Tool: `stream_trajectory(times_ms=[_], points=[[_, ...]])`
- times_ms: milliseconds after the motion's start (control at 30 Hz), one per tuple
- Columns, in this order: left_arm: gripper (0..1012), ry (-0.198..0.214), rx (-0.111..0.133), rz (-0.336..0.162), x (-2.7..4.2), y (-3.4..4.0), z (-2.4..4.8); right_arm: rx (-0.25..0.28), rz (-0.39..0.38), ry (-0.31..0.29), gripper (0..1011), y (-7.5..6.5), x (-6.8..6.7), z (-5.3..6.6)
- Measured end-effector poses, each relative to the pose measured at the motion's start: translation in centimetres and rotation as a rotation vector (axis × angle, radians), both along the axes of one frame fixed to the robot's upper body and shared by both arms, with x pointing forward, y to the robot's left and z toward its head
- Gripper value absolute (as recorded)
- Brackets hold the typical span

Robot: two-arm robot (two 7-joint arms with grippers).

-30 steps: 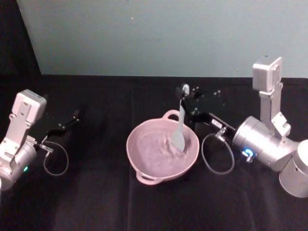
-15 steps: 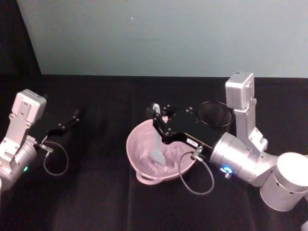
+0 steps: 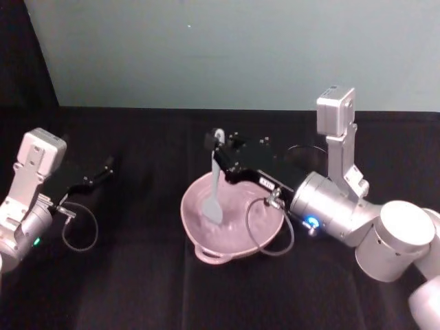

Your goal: Use the one hand to pick up the spoon and stir the clear water in the bowl.

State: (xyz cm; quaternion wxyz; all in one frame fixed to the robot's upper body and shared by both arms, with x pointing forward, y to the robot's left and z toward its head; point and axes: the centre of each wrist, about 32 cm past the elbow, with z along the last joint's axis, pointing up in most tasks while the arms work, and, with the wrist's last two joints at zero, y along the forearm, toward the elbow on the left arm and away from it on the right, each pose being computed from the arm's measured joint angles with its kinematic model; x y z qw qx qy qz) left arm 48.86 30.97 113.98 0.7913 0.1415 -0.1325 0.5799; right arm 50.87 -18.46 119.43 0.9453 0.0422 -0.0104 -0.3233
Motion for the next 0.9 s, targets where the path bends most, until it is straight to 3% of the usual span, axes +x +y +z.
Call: stream_trajectory(times_ms=[233,400,633,900], points=[[1011,0.0,0.0,0.0,0.0,0.0,0.0,0.033,-0.095,0.008,108,-1.5,2.2,-0.6],[1011,0.0,0.0,0.0,0.0,0.0,0.0,0.025,-0.148,0.008,108,-2.7,2.6,-0.6],[1011,0.0,0.0,0.0,0.0,0.0,0.0,-0.006,-0.18,-0.007,108,-4.0,1.9,-0.1],[1011,0.0,0.0,0.0,0.0,0.0,0.0,-0.032,-0.156,-0.018,109,-4.4,0.3,0.6]])
